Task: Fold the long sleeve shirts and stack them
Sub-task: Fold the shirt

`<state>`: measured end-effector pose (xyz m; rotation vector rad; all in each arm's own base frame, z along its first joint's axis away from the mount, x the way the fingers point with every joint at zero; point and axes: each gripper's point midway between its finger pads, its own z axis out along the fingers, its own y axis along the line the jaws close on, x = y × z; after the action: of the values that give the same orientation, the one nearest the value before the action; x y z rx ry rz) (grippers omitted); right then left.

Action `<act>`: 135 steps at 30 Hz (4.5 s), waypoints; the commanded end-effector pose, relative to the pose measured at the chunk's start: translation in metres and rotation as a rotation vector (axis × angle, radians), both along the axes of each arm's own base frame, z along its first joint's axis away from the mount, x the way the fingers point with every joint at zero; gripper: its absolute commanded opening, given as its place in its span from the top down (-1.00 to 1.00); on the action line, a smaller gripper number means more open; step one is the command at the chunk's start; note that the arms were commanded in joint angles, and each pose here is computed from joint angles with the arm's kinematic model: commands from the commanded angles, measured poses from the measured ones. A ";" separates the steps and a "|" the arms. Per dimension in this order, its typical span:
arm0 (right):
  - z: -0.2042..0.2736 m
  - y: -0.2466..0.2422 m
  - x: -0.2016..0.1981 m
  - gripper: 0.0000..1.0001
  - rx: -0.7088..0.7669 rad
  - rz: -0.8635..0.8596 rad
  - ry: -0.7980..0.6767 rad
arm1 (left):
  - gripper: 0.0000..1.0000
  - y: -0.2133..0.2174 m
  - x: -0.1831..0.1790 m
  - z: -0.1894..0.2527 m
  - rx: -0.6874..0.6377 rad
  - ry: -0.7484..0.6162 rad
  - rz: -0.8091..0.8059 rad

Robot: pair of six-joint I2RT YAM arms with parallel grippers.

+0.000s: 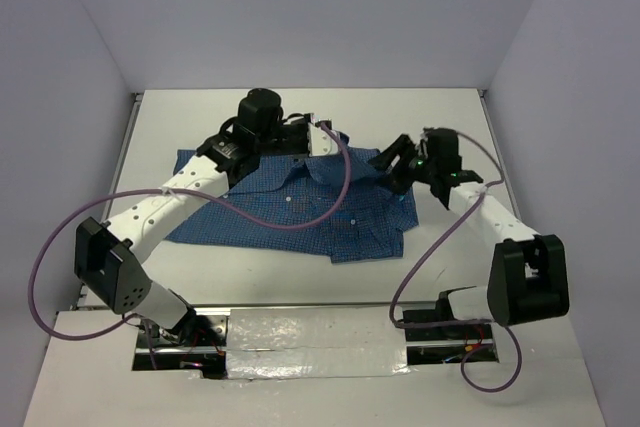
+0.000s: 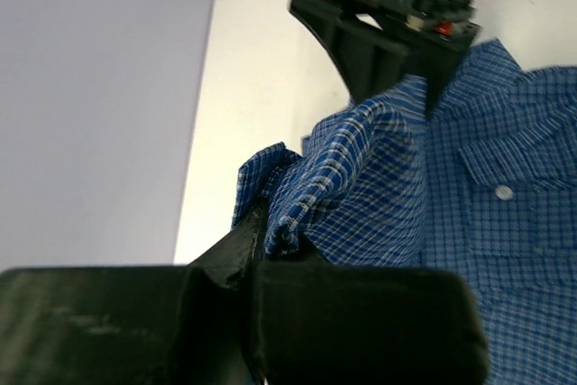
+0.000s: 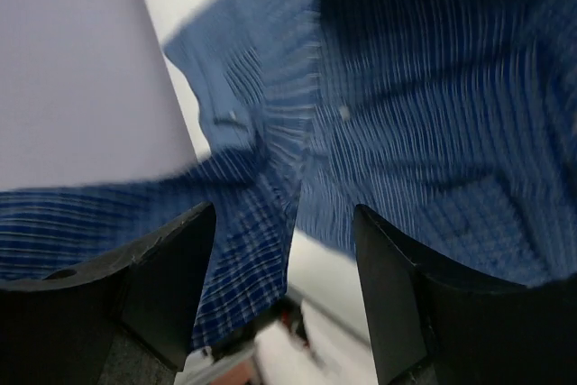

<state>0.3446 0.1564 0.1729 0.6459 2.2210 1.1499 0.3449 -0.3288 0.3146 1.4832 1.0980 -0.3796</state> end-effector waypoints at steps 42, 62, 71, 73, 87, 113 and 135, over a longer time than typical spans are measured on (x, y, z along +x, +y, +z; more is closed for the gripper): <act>-0.084 0.027 -0.048 1.00 -0.063 0.139 0.125 | -0.78 0.229 -0.005 -0.108 0.427 0.303 0.358; -0.079 0.015 -0.042 1.00 -0.166 0.115 0.116 | -0.36 0.359 0.026 -0.254 0.833 0.468 0.403; -0.080 0.013 -0.043 1.00 -0.181 0.109 0.126 | -0.21 0.350 0.017 -0.266 0.801 0.525 0.374; -0.081 0.012 -0.043 1.00 -0.182 0.110 0.129 | -0.21 0.349 0.014 -0.270 0.799 0.537 0.376; -0.078 0.011 -0.042 1.00 -0.190 0.105 0.122 | 0.48 0.348 0.018 -0.283 0.790 0.549 0.415; -0.002 0.004 -0.045 1.00 -0.284 0.210 -0.044 | 1.00 0.405 0.109 -0.186 0.719 0.322 0.662; -0.071 0.002 -0.099 1.00 -0.263 0.266 0.141 | -0.05 0.388 0.074 -0.237 0.865 0.314 0.514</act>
<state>0.2345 0.1584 0.1019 0.3576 2.6200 0.9493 0.4169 0.0636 0.0699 1.7966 2.0293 0.2567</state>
